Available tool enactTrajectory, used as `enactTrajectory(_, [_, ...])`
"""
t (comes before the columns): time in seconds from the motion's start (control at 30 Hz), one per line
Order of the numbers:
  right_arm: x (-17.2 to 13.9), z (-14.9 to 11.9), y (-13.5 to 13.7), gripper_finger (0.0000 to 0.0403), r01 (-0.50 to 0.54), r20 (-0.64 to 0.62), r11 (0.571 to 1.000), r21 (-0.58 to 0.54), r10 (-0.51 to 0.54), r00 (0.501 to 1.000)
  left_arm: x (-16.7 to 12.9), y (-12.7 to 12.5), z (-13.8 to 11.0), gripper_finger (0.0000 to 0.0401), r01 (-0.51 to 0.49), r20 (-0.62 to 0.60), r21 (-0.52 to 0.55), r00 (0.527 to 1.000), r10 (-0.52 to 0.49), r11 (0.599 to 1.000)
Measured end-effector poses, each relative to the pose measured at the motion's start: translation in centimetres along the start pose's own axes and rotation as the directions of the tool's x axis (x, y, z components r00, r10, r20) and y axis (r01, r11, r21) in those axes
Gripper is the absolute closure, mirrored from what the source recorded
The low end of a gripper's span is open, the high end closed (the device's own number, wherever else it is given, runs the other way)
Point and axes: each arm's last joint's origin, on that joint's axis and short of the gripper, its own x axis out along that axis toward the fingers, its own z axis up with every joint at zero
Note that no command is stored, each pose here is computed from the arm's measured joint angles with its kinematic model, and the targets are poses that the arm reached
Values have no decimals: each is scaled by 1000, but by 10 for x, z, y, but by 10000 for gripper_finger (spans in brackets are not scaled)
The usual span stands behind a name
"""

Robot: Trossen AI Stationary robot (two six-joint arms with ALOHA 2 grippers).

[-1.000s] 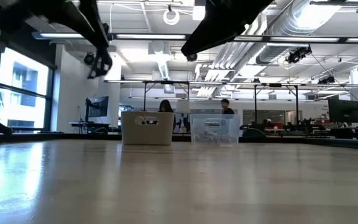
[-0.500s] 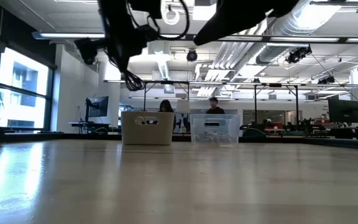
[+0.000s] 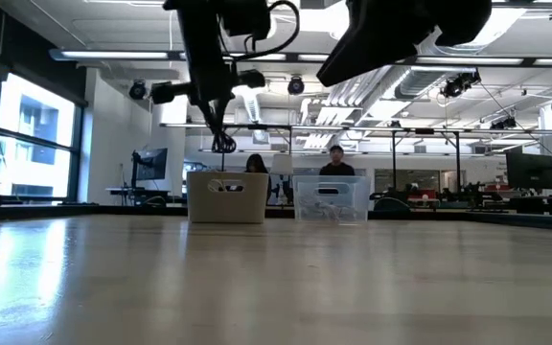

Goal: Pick & Place USB Port
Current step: Put the dark blue charger cable into the grey bin

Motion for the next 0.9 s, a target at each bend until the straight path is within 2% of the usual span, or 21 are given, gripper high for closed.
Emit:
enactTrajectory(0.07, [0,0,0,284,3,-2,1000,-2,-3,1000,5,2,-9,386,-8,3,-27,1000,8,1000])
enactTrajectory(0.23, [0,-1,-1,284,21,-11,1000,-10,-21,1000,21,2,-29,387,-2,110,-46,994,7,999])
enactTrajectory(0.4, [0,-1,-1,284,22,-13,1000,-10,-22,1000,34,5,-39,388,-18,168,-83,985,31,996])
enactTrajectory(0.5, [0,-2,-1,284,22,-15,1000,-11,-22,1000,41,7,-38,388,-18,187,-89,982,34,996])
enactTrajectory(0.73, [0,-3,-1,284,29,-22,999,-16,-29,999,66,4,-27,385,80,197,-1,977,-79,997])
enactTrajectory(0.8, [0,-3,-1,284,29,-24,999,-17,-29,999,72,5,-23,378,92,201,0,975,-90,996])
enactTrajectory(0.9, [0,-3,-1,284,29,-27,999,-20,-29,999,78,7,-20,365,95,193,-55,978,-82,994])
